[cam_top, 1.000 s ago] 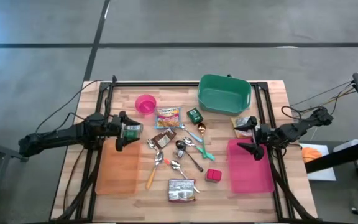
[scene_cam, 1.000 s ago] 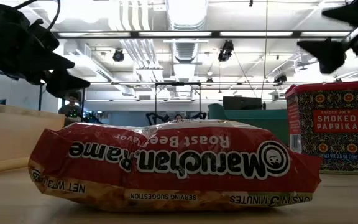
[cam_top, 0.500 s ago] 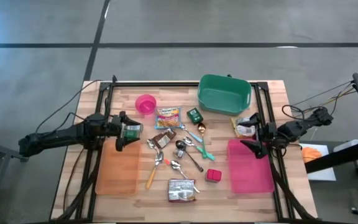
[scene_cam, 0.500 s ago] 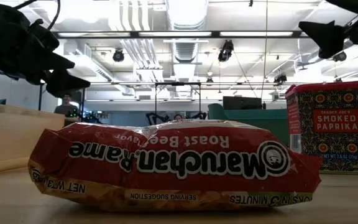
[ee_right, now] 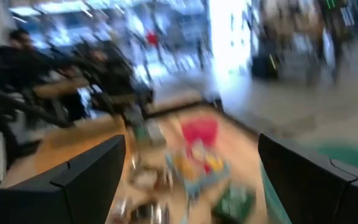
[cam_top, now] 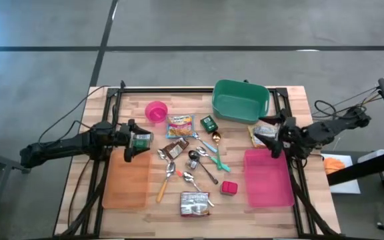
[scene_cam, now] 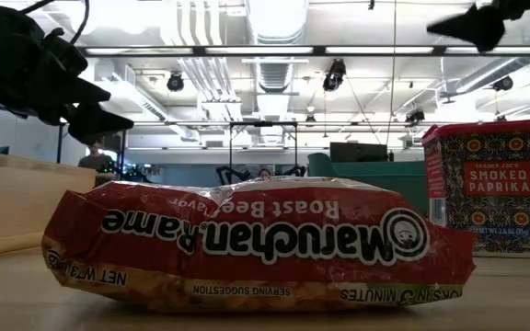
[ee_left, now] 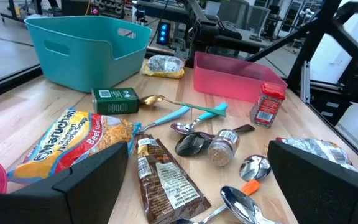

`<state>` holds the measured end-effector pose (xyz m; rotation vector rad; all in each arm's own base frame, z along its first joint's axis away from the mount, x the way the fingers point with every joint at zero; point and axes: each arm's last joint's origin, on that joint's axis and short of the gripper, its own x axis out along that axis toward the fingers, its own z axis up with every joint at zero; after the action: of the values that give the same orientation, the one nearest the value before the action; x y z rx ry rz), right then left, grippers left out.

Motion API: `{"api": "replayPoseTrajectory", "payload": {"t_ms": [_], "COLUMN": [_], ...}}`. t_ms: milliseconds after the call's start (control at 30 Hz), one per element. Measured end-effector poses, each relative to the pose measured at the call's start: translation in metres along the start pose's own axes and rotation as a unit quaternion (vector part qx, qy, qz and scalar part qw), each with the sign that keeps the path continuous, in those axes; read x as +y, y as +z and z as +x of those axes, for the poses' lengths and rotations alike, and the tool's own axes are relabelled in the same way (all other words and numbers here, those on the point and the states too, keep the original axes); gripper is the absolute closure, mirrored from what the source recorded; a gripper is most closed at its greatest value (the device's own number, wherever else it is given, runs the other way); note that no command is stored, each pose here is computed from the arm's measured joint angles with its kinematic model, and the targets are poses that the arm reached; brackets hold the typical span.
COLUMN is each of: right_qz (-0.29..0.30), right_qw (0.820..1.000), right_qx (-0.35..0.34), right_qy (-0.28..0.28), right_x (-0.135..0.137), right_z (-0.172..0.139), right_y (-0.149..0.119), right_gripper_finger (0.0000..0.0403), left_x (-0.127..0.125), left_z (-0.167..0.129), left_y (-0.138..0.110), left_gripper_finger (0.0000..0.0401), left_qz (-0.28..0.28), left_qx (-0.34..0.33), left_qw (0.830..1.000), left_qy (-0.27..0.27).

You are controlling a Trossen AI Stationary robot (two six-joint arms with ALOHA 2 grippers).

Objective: Pick & Place Food Item
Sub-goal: Put the yellow noodle pack into the green bin

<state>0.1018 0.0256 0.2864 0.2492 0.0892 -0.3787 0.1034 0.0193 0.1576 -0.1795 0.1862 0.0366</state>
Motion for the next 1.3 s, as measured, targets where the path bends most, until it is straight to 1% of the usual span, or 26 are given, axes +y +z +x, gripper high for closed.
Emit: {"api": "replayPoseTrajectory", "payload": {"t_ms": [67,133,200,300,400,467,533,633,733,867,967,1033,1100,1200,1300], "right_qz": [0.054,0.097,0.136,0.179,0.207,0.209,0.217,0.231,0.241,0.249,0.253,0.277,0.307,0.347,0.361], "right_qw": [0.997,0.99,0.981,0.968,0.961,0.96,0.96,0.959,0.958,0.957,0.955,0.948,0.938,0.921,0.91], "right_qx": [0.042,0.08,0.106,0.127,0.129,0.128,0.123,0.115,0.108,0.095,0.107,0.105,0.104,0.112,0.136], "right_qy": [-0.028,-0.058,-0.085,-0.12,-0.133,-0.134,-0.13,-0.122,-0.116,-0.117,-0.112,-0.12,-0.127,-0.135,-0.149], "right_x": [0.002,0.003,0.003,0.003,0.004,0.006,0.007,0.009,0.01,0.011,0.012,0.013,0.012,0.01,0.008], "right_z": [0.001,0.002,0.002,0.001,0.002,0.003,0.004,0.005,0.005,0.006,0.007,0.009,0.01,0.012,0.017], "right_y": [0.002,0.001,0.003,0.005,0.007,0.008,0.009,0.011,0.013,0.015,0.013,0.013,0.012,0.012,0.008], "right_gripper_finger": [0.0038,0.0038,0.0038,0.0038,0.0038,0.0038,0.0038,0.0038,0.0038,0.0038,0.0038,0.0038,0.0038,0.0038,0.0038], "left_x": [0.001,0.002,0.003,0.003,0.001,-0.001,-0.003,-0.003,-0.002,0.001,0.001,0.001,0.002,0.001,0.0], "left_z": [0.0,0.0,-0.001,-0.001,-0.002,-0.003,-0.003,-0.002,0.001,0.008,0.014,0.018,0.02,0.02,0.019], "left_y": [0.002,0.007,0.009,0.013,0.022,0.032,0.046,0.069,0.092,0.112,0.125,0.132,0.137,0.144,0.146], "left_gripper_finger": [0.001,0.001,0.001,0.001,0.001,0.001,0.001,0.001,0.001,0.001,0.001,0.001,0.001,0.001,0.001], "left_qz": [-0.005,-0.044,-0.097,-0.159,-0.195,-0.193,-0.171,-0.144,-0.136,-0.149,-0.186,-0.213,-0.228,-0.227,-0.222], "left_qx": [-0.014,-0.045,-0.057,-0.06,-0.065,-0.064,-0.067,-0.06,-0.035,0.021,0.031,0.029,0.028,0.022,0.019], "left_qw": [1.0,0.997,0.992,0.984,0.978,0.979,0.983,0.987,0.988,0.985,0.978,0.973,0.969,0.97,0.971], "left_qy": [0.014,0.037,0.052,0.051,0.038,0.027,0.023,0.035,0.057,0.082,0.086,0.087,0.088,0.085,0.084]}}
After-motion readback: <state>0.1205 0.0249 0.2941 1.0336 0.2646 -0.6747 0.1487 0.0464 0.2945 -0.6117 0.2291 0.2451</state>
